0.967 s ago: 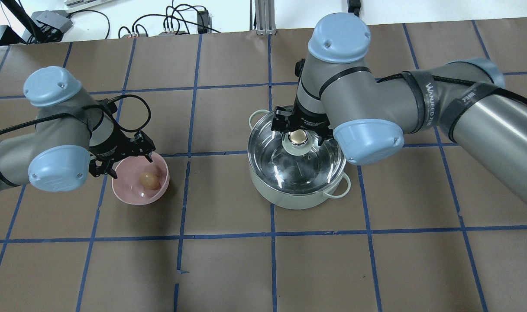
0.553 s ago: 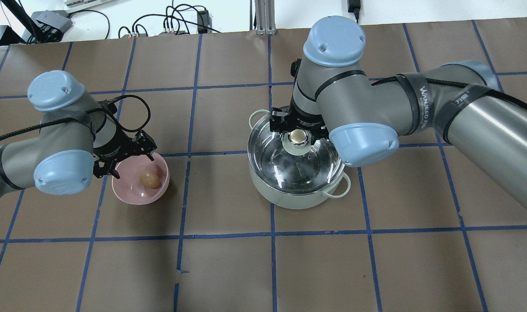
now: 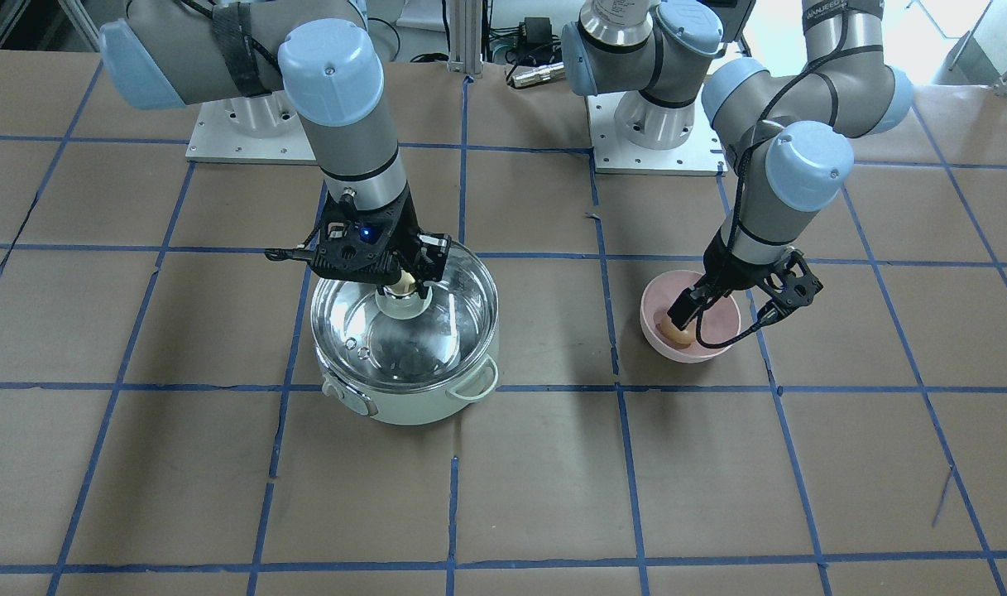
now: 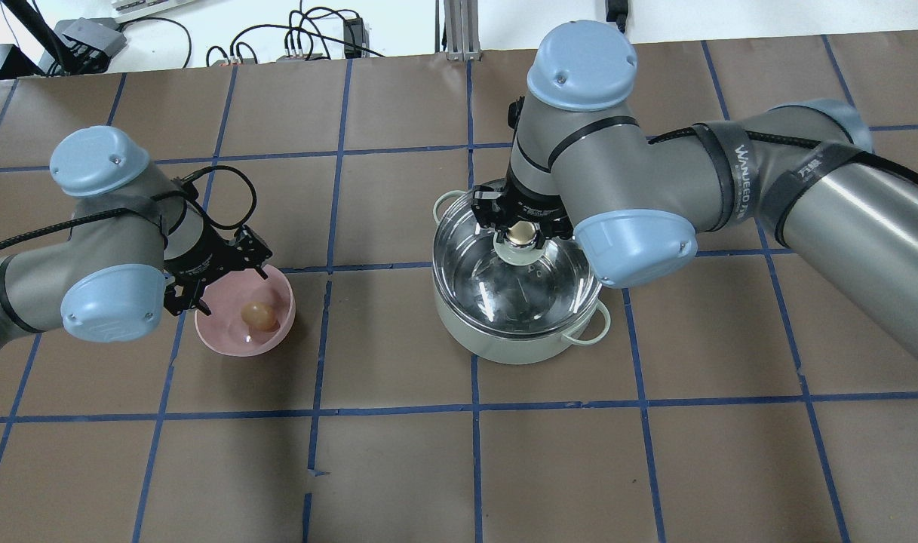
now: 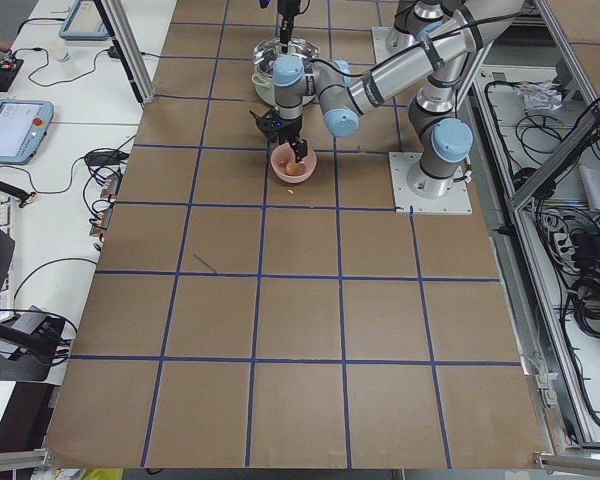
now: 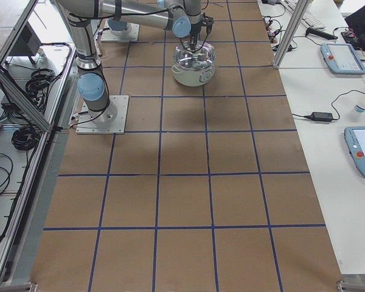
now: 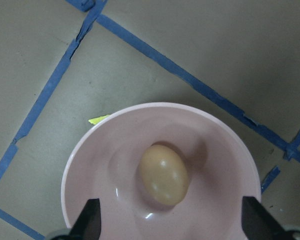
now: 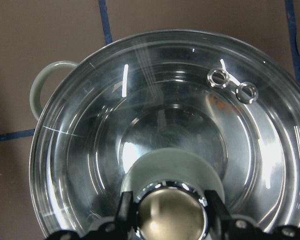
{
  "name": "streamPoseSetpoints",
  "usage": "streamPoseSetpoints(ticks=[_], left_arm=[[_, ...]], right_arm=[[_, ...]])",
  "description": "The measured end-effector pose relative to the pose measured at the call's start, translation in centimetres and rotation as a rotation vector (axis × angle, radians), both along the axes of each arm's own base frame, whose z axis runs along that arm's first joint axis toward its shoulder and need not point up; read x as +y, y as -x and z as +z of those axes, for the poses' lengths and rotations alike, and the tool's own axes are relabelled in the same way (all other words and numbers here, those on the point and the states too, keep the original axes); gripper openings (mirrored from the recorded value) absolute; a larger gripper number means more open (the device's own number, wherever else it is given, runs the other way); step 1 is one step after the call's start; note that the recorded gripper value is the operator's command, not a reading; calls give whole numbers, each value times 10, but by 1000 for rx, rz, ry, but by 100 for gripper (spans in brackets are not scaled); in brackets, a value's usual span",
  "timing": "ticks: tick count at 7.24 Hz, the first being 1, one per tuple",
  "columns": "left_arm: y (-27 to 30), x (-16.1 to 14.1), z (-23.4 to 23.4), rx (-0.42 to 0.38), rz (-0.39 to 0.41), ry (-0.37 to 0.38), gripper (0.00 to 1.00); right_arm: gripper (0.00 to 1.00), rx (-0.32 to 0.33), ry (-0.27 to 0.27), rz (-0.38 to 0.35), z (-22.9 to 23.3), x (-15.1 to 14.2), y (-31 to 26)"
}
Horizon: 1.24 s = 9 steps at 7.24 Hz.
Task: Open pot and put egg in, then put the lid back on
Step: 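Lift the glass lid with the right gripper and carry it off the pot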
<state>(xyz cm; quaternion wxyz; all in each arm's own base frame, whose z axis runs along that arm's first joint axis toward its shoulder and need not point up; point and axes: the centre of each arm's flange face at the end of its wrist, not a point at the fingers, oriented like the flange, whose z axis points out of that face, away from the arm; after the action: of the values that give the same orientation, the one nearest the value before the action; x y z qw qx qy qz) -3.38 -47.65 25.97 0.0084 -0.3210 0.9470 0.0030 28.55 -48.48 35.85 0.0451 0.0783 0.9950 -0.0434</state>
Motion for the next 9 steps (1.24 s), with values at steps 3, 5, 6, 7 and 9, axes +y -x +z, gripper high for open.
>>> streamPoseSetpoints(ticks=[3, 5, 6, 7, 9], left_arm=[[-1, 0, -23, -2, 43, 28, 99], [-2, 6, -42, -11, 48, 62, 99], [-2, 8, -46, -10, 49, 64, 99], [-2, 10, -49, -9, 51, 63, 95], [-1, 14, -54, -6, 68, 56, 95]], right_arm=[[31, 27, 0, 12, 39, -24, 22], [31, 39, -26, 36, 54, -47, 86], [31, 44, -32, 63, 60, -54, 126], [30, 49, -40, 96, 61, -59, 163], [30, 52, -62, 155, 57, -65, 224]])
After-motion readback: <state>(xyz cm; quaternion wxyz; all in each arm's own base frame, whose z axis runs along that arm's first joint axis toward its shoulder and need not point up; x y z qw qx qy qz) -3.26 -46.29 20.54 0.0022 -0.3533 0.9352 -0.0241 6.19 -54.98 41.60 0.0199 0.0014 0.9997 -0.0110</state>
